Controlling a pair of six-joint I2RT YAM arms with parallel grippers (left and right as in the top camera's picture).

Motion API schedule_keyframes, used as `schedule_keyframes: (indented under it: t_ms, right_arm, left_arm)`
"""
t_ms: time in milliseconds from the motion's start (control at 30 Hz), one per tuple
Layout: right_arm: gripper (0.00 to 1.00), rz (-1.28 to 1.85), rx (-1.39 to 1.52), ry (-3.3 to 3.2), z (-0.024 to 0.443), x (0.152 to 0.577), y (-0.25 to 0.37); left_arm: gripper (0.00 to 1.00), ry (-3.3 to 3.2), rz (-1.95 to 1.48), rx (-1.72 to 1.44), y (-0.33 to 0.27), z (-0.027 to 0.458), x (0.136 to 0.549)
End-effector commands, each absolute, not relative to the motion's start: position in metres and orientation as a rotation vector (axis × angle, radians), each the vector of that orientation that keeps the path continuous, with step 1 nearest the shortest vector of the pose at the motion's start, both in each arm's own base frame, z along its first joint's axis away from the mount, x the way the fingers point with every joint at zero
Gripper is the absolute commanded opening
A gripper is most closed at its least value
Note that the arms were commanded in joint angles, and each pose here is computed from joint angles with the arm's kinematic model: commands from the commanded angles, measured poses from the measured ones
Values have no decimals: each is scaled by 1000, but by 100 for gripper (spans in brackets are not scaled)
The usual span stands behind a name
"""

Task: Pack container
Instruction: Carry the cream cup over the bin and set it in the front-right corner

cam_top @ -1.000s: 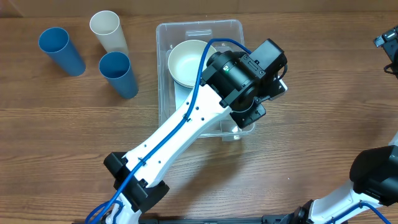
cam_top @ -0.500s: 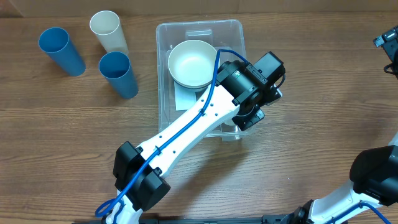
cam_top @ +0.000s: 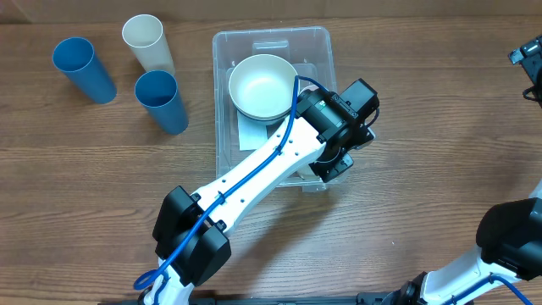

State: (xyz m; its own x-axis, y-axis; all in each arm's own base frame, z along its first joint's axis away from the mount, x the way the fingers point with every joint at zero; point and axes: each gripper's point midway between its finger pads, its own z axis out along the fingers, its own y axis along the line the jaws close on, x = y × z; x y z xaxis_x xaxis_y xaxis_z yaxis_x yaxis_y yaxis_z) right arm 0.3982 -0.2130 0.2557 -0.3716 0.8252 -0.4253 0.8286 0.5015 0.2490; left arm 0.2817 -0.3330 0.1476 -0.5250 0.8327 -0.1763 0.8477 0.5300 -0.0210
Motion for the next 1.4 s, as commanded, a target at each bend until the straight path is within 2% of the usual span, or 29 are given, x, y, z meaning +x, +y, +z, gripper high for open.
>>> schedule_keyframes:
  t_ms: [0, 100, 300, 333, 467, 533, 600, 967, 1000, 1033, 1100, 1133, 1267, 1367]
  right_arm:
    - [100, -12, 1343, 2197, 275, 397, -215]
    - [100, -12, 1343, 2197, 275, 397, -215]
    - [100, -12, 1343, 2197, 275, 397, -215]
    - [100, -12, 1343, 2197, 275, 397, -215]
    - [100, -12, 1343, 2197, 275, 397, -215]
    - [100, -12, 1343, 2197, 275, 397, -215]
    - [100, -12, 1343, 2197, 275, 397, -215]
    - [100, -12, 1343, 2197, 275, 397, -215]
    - [100, -12, 1343, 2197, 275, 397, -215]
    - [100, -12, 1343, 2197, 275, 397, -215]
    - [100, -12, 1343, 2197, 275, 397, -215]
    - [100, -12, 1343, 2197, 275, 397, -215]
    - [100, -12, 1343, 2197, 275, 397, -215]
    - [100, -12, 1343, 2197, 275, 397, -215]
  left_arm:
    - [9, 2626, -190, 1458, -339, 144, 276]
    - [24, 2626, -196, 1459, -339, 144, 276]
    - [27, 2620, -202, 1457, -341, 144, 277]
    - [27, 2619, -203, 1456, -341, 144, 277]
    - [12, 2610, -208, 1451, -343, 145, 279]
    - [11, 2606, -211, 1450, -344, 145, 279]
    - [5, 2607, -212, 1451, -344, 145, 279]
    - [9, 2569, -251, 1478, -358, 147, 272]
    - [15, 2567, -252, 1478, -358, 147, 272]
    - [35, 2569, -250, 1478, -358, 147, 272]
    - [56, 2567, -246, 1477, -357, 147, 272]
    - [60, 2565, -231, 1473, -356, 147, 274]
    - [61, 2547, -173, 1455, -353, 151, 282]
    - [67, 2496, -142, 1423, -355, 168, 292]
